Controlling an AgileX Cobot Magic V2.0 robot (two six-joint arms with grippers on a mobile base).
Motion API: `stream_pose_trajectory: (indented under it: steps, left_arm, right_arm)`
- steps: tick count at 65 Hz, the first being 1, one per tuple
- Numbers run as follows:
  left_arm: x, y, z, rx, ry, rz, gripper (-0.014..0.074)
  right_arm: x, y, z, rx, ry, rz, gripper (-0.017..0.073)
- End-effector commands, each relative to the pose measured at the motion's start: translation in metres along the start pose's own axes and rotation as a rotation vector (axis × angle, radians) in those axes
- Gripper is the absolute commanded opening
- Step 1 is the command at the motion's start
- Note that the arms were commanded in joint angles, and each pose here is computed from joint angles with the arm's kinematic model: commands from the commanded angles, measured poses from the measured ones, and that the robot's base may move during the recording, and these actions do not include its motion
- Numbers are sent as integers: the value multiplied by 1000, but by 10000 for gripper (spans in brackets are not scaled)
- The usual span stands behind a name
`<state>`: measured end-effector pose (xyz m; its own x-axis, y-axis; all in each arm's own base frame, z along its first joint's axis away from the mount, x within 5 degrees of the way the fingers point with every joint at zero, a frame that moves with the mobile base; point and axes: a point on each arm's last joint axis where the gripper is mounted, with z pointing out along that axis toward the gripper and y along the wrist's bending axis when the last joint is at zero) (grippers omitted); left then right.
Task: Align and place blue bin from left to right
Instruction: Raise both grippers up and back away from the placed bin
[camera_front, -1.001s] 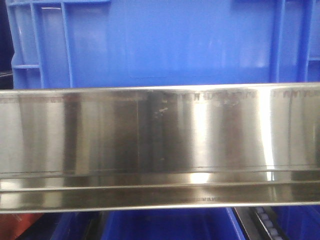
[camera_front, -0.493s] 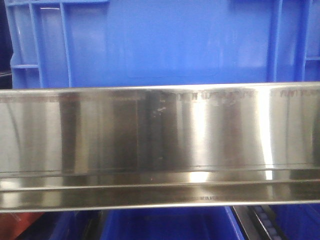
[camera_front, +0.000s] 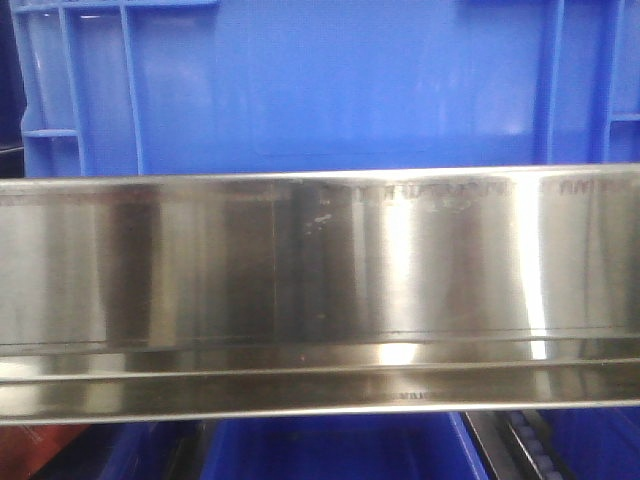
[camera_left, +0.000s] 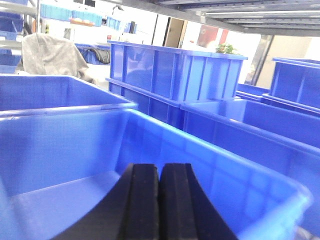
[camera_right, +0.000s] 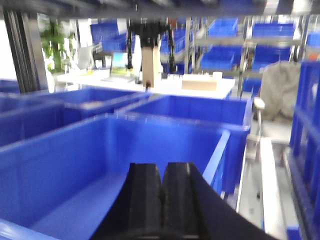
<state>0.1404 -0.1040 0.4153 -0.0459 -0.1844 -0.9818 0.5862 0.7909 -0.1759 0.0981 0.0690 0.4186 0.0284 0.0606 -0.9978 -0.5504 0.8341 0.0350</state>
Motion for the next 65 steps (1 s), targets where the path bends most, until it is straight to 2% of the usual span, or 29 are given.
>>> stream_pose_trajectory:
  steps: [1,12,21,65]
  left_arm:
    - [-11,-4,-15,34,-73,12,-111]
    - [-23,-4,-41,32,-137,9,-111]
    - [-27,-1,-57,4,-146,5,-111]
    - [-28,-1,-62,-4,-149,4,-111]
  right_arm:
    - [-7,0,-11,-15,-68,-21,-78]
    - [-12,-1,-21,-16,-103,-15,-78]
    - [-13,1,-23,-41,-118,43,-78]
    - [-14,1,-23,-44,-124,43,-78]
